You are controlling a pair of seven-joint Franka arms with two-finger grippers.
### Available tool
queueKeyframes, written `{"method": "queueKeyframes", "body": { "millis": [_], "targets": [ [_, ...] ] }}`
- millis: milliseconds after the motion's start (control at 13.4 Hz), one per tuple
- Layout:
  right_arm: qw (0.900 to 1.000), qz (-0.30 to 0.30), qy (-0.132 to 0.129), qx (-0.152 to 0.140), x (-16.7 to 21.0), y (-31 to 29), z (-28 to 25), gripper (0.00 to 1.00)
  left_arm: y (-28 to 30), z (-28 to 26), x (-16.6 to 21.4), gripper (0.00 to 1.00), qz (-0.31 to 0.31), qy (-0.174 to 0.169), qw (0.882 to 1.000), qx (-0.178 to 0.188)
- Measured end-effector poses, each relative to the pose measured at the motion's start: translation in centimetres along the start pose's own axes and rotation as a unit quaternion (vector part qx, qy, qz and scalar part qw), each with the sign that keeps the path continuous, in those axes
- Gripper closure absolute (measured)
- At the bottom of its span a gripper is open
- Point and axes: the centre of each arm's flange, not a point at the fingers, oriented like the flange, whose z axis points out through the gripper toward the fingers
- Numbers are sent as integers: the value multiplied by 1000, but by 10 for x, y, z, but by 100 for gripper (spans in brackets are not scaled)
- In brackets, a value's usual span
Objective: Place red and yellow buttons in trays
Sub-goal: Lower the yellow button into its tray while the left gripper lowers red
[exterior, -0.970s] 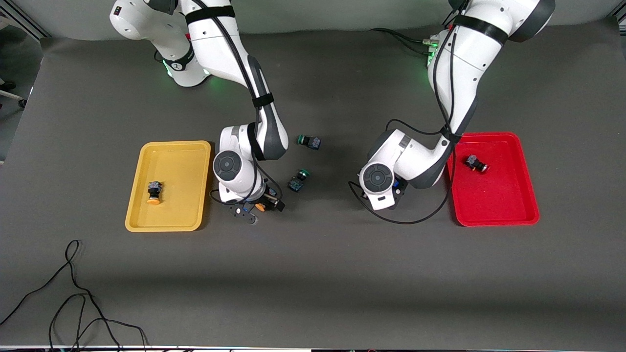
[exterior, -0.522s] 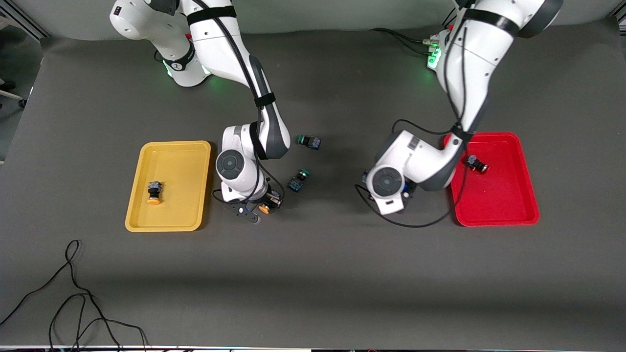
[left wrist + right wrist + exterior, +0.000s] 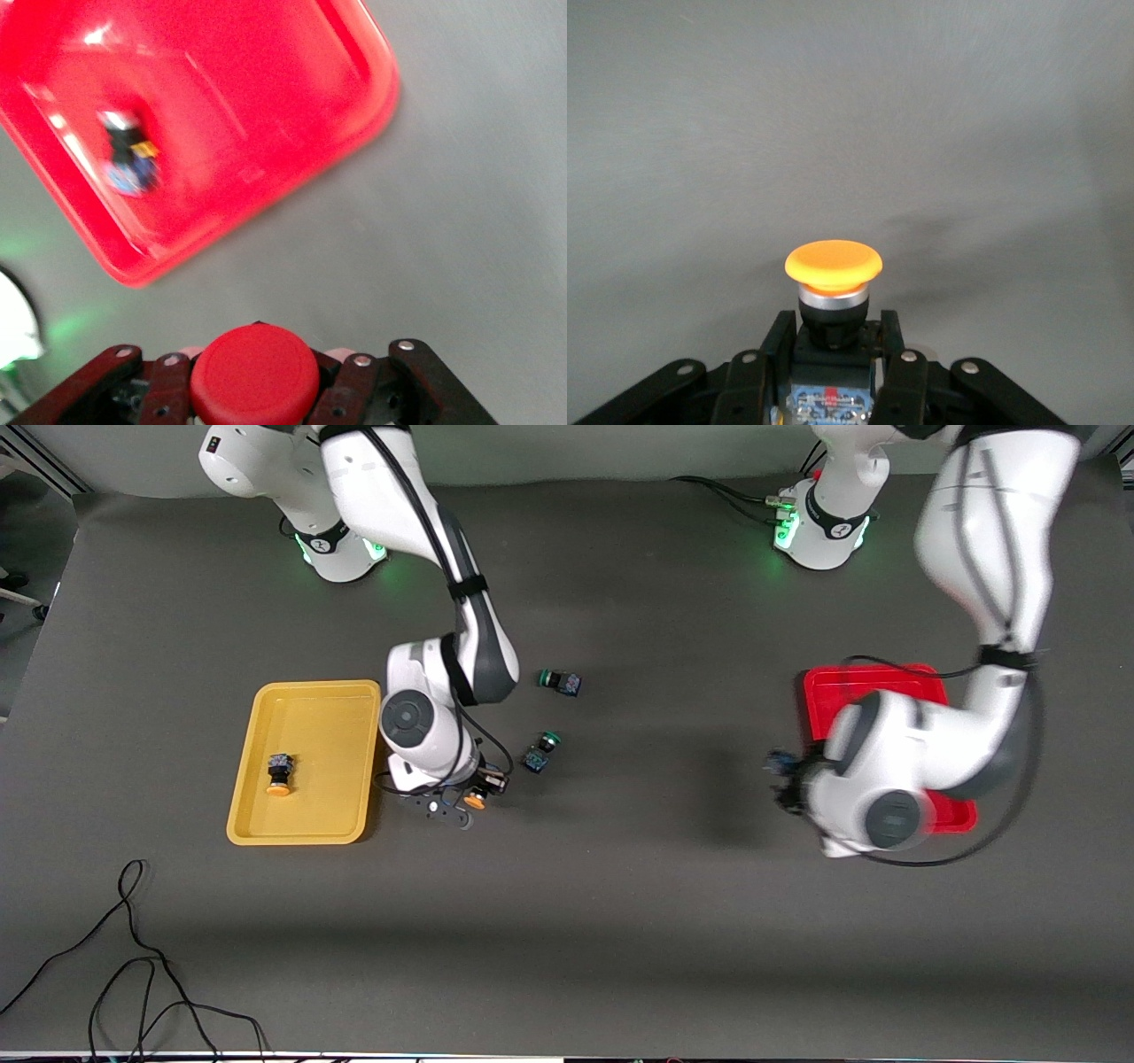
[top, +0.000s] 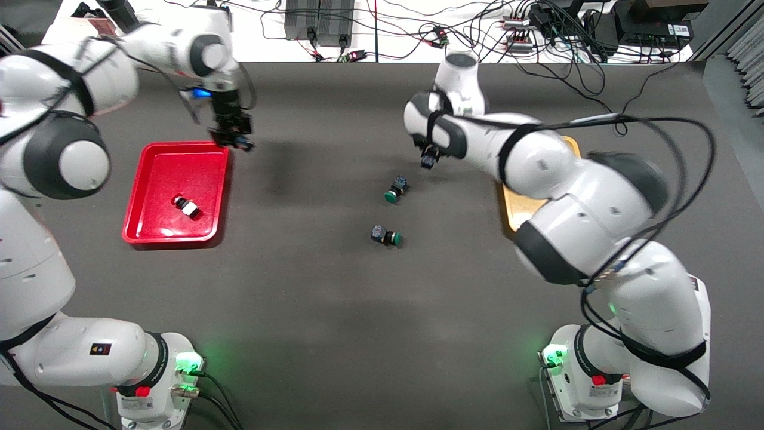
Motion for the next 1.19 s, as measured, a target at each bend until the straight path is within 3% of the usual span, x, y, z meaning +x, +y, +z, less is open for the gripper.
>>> {"method": "queueKeyframes", "body": {
  "millis": [224,597,821,970,1194],
  "targets": [
    [996,-86,-13,-3,4,23,-82,57,-45,12,75,100,33,2,999,24],
    [968,-248,-48,-13,50,122,-134,57,-103,78,169,100,95,32,994,36],
    [961,-266,-69,-19,82,218,-119,57,-103,130,169,100,116,43,992,12],
    [961,-268,-67,-20,96,274,-95,57,-99,138,160,100,124,42,991,11],
    [965,-255,-52,-6,95,313,-30,57,-96,132,154,71,130,46,990,9]
  ]
}}
